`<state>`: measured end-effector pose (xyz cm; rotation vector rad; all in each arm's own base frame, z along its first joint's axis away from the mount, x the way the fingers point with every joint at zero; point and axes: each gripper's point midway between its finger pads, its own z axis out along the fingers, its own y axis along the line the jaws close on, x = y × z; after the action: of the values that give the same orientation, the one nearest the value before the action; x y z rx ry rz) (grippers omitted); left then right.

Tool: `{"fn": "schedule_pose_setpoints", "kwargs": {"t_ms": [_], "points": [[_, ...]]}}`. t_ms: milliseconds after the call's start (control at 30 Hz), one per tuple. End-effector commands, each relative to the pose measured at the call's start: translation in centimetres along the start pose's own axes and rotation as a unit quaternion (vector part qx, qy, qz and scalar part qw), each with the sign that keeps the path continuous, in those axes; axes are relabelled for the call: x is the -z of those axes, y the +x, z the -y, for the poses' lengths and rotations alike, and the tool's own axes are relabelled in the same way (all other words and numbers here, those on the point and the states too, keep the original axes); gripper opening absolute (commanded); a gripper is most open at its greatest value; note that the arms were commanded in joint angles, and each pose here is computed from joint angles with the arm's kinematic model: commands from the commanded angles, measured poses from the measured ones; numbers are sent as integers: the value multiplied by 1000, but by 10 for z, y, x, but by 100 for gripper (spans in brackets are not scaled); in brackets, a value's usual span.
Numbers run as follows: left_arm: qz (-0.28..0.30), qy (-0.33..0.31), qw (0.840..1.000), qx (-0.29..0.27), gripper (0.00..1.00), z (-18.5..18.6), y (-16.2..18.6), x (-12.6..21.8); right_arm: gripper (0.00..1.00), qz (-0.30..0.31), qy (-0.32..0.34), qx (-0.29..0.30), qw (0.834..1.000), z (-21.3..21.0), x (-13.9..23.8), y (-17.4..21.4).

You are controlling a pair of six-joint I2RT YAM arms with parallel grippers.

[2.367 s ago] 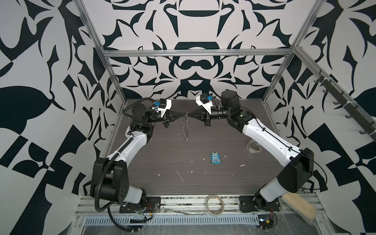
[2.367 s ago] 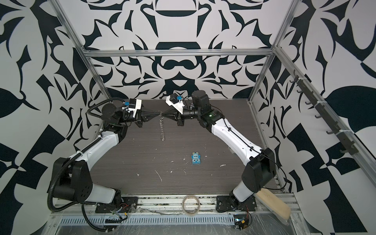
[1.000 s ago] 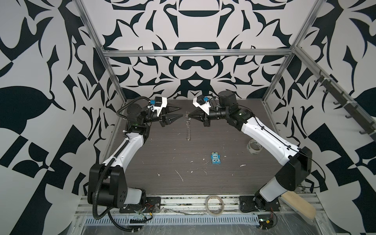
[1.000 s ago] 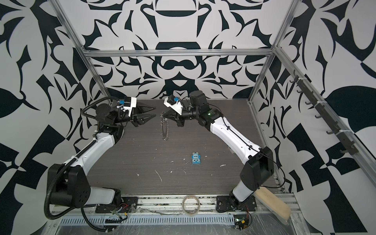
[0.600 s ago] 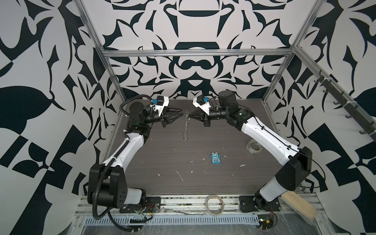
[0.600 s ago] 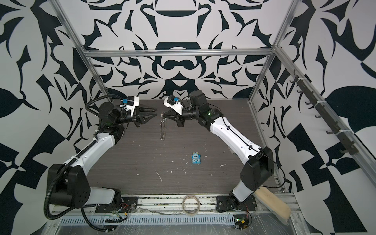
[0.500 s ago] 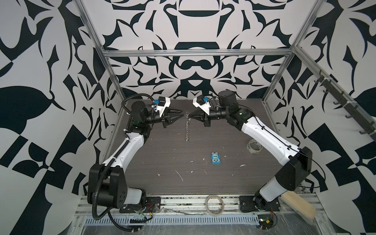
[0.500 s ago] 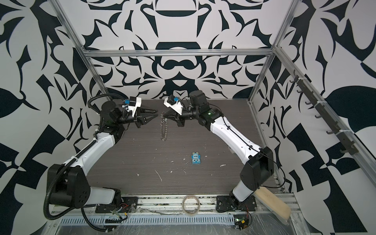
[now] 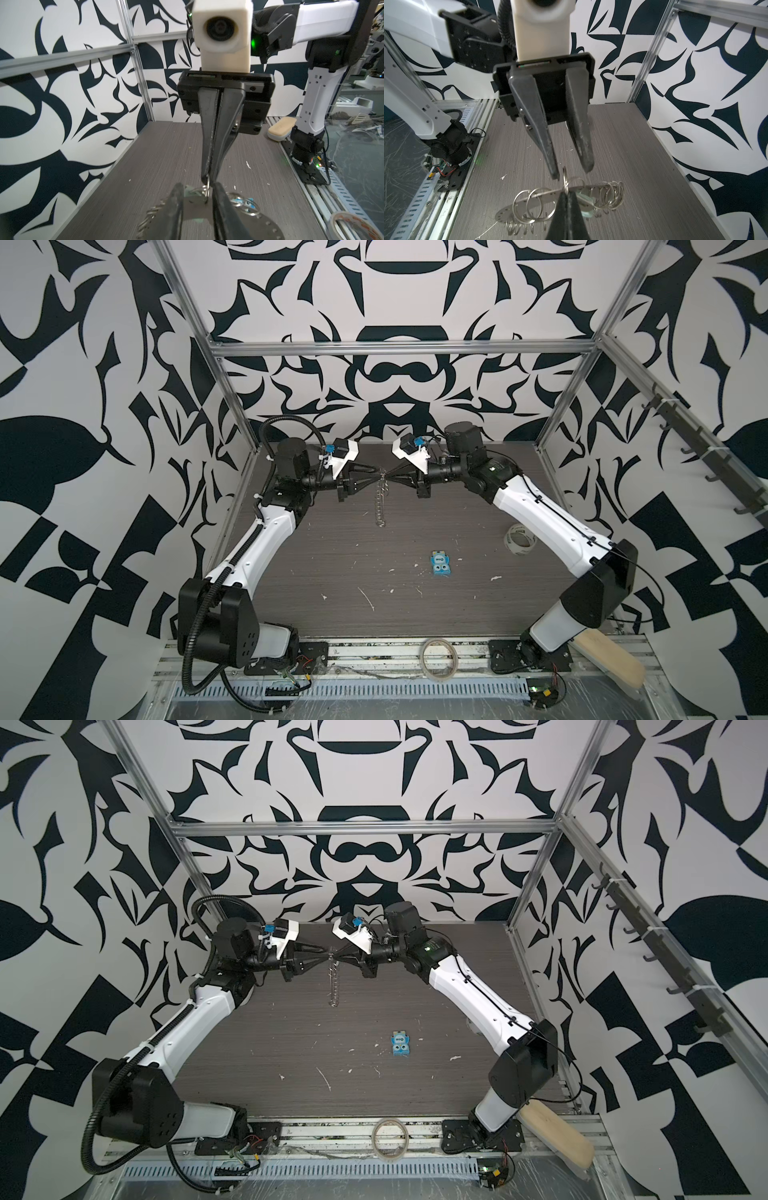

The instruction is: Remove the keys from the keyring

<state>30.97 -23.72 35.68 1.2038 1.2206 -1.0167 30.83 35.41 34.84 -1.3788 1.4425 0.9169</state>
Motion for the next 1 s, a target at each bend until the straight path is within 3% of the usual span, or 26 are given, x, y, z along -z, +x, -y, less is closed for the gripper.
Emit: {"fn": "schedule_pose_setpoints", "kwargs": {"t_ms": [0, 133, 467, 967], "points": [[-45, -6, 999, -21, 31, 10, -11, 7, 0, 19, 7, 43, 999, -2, 7, -28], [-76, 3, 997, 6, 27, 10, -14, 8, 0, 17, 5, 46, 999, -4, 7, -28], [-87, 30, 995, 44, 26, 10, -4, -2, 0, 20, 1, 51, 998, -6, 7, -33], [-90, 56, 993, 49, 15, 19, 2, -14, 0, 17, -6, 51, 999, -7, 3, -35]]}}
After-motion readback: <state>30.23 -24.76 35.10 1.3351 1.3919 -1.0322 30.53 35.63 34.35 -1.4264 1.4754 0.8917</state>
